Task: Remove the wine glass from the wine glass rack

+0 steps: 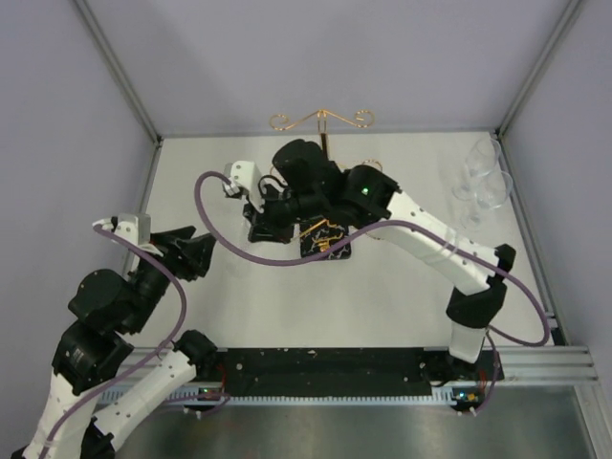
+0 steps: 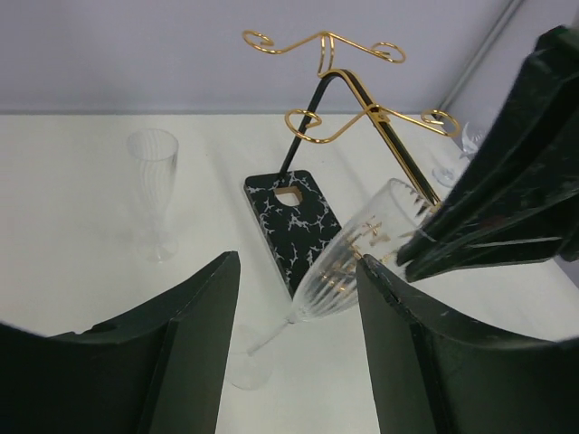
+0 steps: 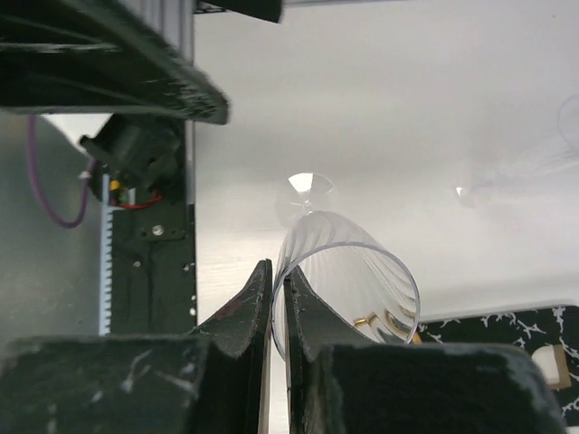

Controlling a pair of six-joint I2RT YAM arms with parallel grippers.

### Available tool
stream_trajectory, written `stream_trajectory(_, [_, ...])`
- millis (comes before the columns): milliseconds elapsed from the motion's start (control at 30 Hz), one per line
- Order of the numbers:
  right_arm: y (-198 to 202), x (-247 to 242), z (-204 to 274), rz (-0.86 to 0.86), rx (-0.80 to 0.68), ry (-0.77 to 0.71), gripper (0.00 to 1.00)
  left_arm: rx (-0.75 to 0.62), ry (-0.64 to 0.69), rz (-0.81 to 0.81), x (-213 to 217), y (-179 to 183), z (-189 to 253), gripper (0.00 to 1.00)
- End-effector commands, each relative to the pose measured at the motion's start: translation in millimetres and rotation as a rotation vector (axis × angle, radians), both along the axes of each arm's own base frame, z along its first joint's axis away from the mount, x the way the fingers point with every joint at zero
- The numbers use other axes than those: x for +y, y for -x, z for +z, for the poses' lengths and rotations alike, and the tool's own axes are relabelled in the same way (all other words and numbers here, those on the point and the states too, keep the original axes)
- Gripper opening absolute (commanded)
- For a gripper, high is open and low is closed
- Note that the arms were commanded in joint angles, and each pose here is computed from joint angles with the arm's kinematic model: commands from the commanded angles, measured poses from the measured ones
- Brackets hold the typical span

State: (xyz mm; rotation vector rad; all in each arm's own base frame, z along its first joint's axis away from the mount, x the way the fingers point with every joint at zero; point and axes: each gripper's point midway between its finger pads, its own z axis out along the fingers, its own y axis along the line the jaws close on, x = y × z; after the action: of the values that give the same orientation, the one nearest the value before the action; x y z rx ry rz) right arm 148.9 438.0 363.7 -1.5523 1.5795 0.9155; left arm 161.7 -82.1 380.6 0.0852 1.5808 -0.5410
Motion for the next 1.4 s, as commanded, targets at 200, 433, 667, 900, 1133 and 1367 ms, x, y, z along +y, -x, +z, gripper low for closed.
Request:
stream_trajectory(200, [-80,36,-34,-0.215,-0.144,0.086,0.0,-0.043,0.052,0.118,24,0,13,0.61])
stream_trajectory(433, [-101,54,-71,-0.223,-0.093,0.123,0.0,-0.033,0.032,0.115,20,-6,8,0.61])
stream_trajectory(667, [-120,58,-96,-0.255,-0.076,0.161,0.0,-0.023,0.018,0.113,15,-12,2,0.61])
stream_trajectory(900, [-131,60,-115,-0.282,-0.078,0.195,0.0,-0.027,0.01,0.098,8,-18,6,0.61])
stream_trajectory(1133, [-142,59,-124,-0.308,-0.062,0.205,0.0,-0.02,-0.002,0.079,0,-24,7,0.61])
stream_trajectory(1367, [-147,61,-139,-0.314,-0.05,0.229,0.03,-0.024,-0.005,0.07,-2,-25,11,0.61])
